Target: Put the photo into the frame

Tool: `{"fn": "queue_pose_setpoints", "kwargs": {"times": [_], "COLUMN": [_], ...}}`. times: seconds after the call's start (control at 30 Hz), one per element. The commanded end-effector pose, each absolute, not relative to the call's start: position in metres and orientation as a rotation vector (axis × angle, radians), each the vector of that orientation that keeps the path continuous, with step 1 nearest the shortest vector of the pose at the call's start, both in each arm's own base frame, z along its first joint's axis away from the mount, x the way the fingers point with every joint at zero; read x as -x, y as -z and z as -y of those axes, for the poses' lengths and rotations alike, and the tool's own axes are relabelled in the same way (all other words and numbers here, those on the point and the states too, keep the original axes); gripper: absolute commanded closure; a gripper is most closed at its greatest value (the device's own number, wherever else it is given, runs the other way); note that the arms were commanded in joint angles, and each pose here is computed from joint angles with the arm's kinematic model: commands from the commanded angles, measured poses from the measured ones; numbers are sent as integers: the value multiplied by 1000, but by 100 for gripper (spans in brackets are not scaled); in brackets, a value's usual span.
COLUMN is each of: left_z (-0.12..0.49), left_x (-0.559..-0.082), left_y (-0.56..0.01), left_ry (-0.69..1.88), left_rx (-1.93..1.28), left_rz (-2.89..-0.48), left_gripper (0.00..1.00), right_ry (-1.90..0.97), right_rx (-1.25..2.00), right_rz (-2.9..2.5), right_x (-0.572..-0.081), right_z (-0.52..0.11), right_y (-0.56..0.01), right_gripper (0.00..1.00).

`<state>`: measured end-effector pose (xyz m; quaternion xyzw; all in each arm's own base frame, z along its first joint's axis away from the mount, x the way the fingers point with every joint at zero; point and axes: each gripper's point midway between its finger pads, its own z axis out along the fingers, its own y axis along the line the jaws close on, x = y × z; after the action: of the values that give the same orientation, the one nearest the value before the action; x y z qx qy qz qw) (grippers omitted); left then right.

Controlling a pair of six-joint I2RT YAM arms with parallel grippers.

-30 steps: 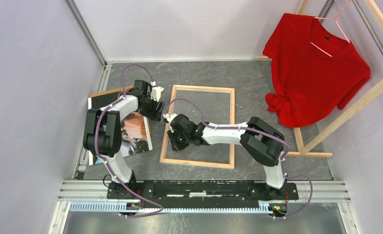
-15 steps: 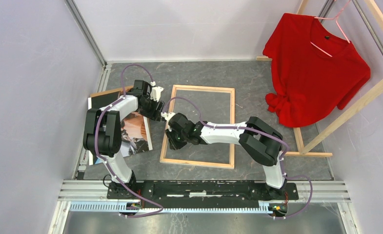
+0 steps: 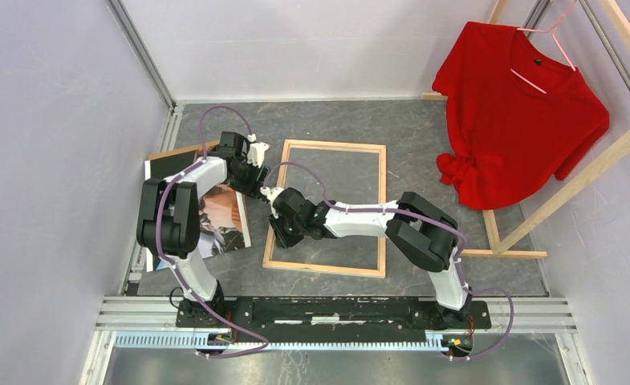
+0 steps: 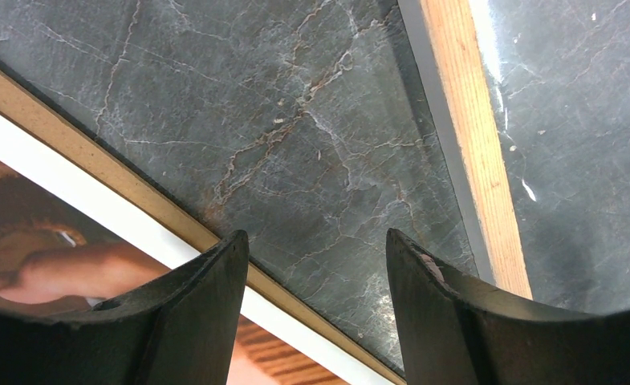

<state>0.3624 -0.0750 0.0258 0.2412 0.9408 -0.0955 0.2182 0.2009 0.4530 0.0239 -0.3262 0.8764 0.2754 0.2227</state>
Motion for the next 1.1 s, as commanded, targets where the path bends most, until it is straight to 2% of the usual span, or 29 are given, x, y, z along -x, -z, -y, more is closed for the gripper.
{"fn": "queue_pose_setpoints", "kwargs": {"times": [0.0, 0.23, 0.47, 0.77, 1.07], "left_z": [79, 79, 87, 115, 129], "left_x": [-363, -363, -367, -346, -344], "left_y": [-30, -30, -49, -28, -25], "left_ry": [282, 285, 319, 351, 367], "left_rx": [-703, -706, -706, -779, -808], "left_rz": [-2576, -2574, -2544, -2582, -2578], "left_gripper": [30, 30, 30, 30, 30], "right_ry": [-757, -759, -808, -780, -502], "right_rx": [909, 909, 847, 641, 465], "right_rz": [-2405, -2389, -2297, -2342, -2422], "right_x": [-203, -205, -229, -255, -278], "right_z": [-459, -462, -465, -381, -271], "right_y": [-26, -34, -90, -100, -69], "right_gripper": [81, 81, 75, 70, 70]}}
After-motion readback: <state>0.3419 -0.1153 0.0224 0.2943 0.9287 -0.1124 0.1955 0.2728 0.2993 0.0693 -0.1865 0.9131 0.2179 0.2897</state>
